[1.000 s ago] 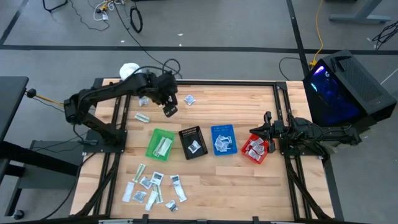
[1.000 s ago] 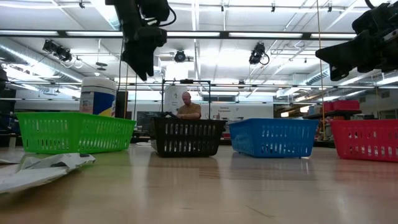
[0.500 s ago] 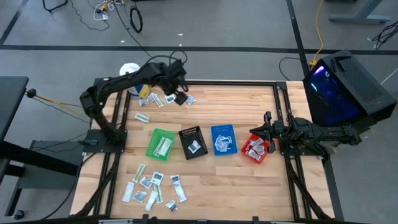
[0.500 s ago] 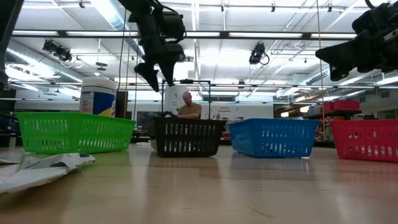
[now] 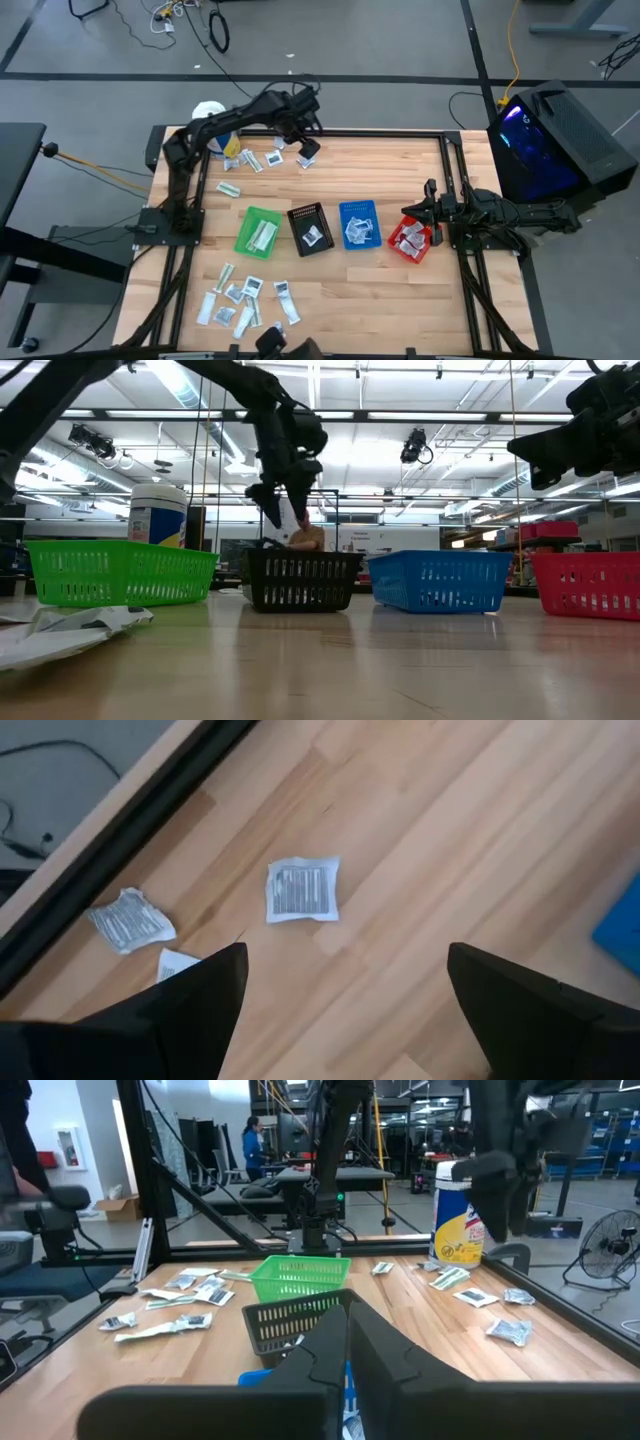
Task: Pick & Place First Aid Supplies
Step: Put the towelette pack into the black basket
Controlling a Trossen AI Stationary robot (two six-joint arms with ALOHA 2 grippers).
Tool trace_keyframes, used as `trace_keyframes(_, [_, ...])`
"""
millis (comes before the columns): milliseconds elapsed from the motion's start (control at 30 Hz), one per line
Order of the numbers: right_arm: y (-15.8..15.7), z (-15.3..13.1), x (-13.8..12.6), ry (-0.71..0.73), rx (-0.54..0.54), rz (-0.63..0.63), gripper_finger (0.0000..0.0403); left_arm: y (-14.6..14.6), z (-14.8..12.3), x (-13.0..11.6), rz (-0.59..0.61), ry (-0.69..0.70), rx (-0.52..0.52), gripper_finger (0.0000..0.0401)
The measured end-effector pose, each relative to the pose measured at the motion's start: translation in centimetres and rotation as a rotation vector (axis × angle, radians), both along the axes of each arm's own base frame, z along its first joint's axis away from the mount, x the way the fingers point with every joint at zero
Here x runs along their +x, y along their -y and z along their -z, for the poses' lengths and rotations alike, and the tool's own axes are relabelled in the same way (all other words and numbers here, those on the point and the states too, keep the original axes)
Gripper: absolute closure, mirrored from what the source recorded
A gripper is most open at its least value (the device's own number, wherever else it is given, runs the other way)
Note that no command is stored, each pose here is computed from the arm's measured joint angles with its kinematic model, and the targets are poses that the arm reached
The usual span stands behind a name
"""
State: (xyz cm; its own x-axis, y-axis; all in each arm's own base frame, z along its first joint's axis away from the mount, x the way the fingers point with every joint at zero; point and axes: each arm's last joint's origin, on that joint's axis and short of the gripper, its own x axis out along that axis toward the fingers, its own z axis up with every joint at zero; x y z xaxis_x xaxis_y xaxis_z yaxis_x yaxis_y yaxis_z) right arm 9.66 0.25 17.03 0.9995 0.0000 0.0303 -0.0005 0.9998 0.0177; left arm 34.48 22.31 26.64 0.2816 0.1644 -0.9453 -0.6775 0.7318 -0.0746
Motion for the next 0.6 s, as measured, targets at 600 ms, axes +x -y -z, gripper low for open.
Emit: trace_keyframes(600, [0.0, 0.0, 0.0, 0.000, 0.000, 0.000, 0.0380, -1.6, 8.2, 2.6, 0.010, -0.147, -0.043, 0.0048])
